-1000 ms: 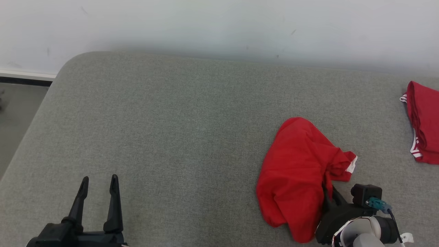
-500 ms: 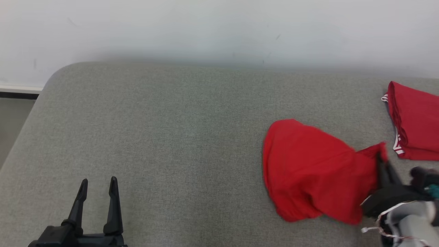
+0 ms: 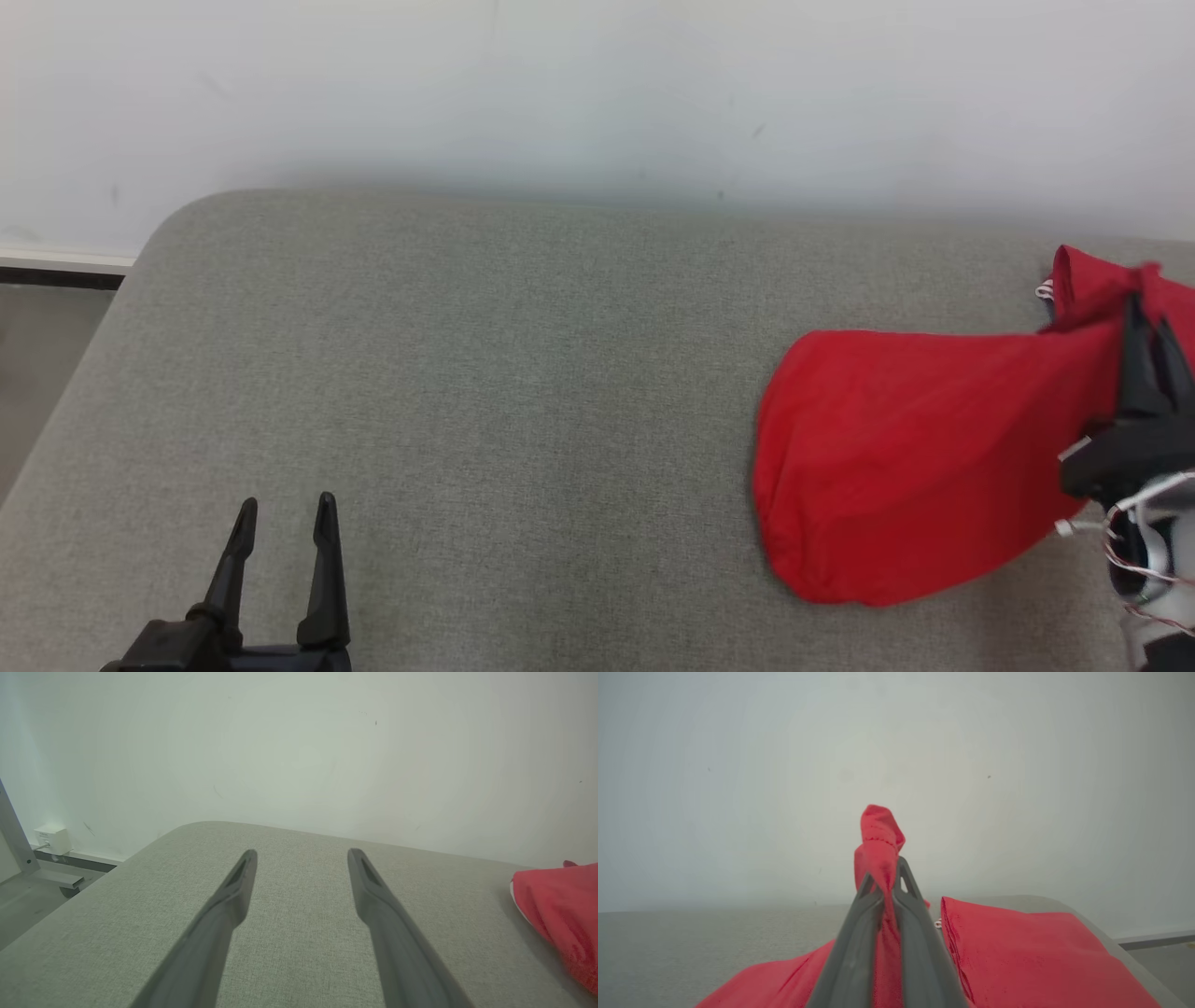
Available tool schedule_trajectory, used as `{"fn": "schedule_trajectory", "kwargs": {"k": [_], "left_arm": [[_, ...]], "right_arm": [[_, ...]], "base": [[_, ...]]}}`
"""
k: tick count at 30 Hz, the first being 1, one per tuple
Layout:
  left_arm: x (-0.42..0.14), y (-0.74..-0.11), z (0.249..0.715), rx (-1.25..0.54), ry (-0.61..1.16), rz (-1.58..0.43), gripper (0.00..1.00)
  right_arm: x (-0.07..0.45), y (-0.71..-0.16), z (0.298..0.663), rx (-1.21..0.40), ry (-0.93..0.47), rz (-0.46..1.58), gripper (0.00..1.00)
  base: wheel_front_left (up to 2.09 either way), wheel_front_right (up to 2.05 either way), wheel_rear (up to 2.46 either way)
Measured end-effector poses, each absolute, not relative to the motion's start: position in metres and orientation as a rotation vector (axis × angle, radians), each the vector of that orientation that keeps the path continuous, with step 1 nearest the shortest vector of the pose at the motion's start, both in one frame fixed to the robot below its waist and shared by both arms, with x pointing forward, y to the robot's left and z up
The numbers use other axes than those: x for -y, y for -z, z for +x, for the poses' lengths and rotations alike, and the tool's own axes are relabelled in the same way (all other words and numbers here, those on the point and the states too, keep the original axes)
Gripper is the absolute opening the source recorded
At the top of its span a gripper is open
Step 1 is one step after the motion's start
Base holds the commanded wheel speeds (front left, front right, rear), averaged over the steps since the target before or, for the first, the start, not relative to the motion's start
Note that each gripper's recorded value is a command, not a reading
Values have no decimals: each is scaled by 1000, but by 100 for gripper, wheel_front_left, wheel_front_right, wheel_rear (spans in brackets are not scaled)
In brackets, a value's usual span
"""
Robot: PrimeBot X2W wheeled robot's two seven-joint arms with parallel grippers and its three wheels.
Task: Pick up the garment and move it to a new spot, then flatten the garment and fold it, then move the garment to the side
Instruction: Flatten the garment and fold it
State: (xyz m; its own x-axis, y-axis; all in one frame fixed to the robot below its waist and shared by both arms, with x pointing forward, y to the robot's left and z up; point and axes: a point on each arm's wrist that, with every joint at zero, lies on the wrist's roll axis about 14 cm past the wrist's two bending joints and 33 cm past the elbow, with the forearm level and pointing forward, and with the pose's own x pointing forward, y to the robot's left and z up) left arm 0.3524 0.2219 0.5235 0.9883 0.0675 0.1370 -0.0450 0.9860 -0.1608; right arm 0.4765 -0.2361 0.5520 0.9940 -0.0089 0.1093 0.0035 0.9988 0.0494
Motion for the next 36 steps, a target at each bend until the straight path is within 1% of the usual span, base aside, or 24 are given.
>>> {"fn": "schedule_trajectory", "kwargs": {"k": [4, 7, 12, 13, 16, 20, 24, 30, 31, 34, 36], "left_arm": [[-222, -523, 349, 143, -61, -163, 100], [-223, -524, 346, 146, -65, -165, 100], [-226, -524, 340, 147, -76, -166, 100], [-227, -523, 338, 145, -83, -166, 100], [-230, -522, 336, 142, -93, -166, 100], [-230, -522, 337, 141, -98, -169, 100], [-233, -518, 337, 127, -109, -171, 100], [-242, -514, 336, 116, -141, -173, 100], [-242, -513, 335, 112, -144, -173, 100], [-245, -512, 334, 109, -156, -174, 100], [-247, -512, 334, 110, -161, -175, 100]], "right_arm": [[193, -586, 485, 188, -94, 45, 0], [144, -599, 484, 214, -207, 55, 0], [59, -611, 473, 232, -413, 83, 0], [29, -609, 465, 222, -492, 91, 0], [-14, -599, 453, 187, -610, 98, 0], [-52, -578, 439, 132, -724, 123, 0], [-94, -556, 414, 61, -869, 164, 0], [-132, -529, 384, -32, -1014, 207, 1], [-136, -524, 380, -46, -1031, 204, 99], [-142, -520, 377, -59, -1053, 214, 100], [-141, -524, 383, -45, -1043, 209, 100]], "base": [[0, 0, 0], [0, 0, 0], [0, 0, 0], [0, 0, 0], [0, 0, 0], [0, 0, 0], [0, 0, 0], [0, 0, 0], [0, 0, 0], [0, 0, 0], [0, 0, 0]]}}
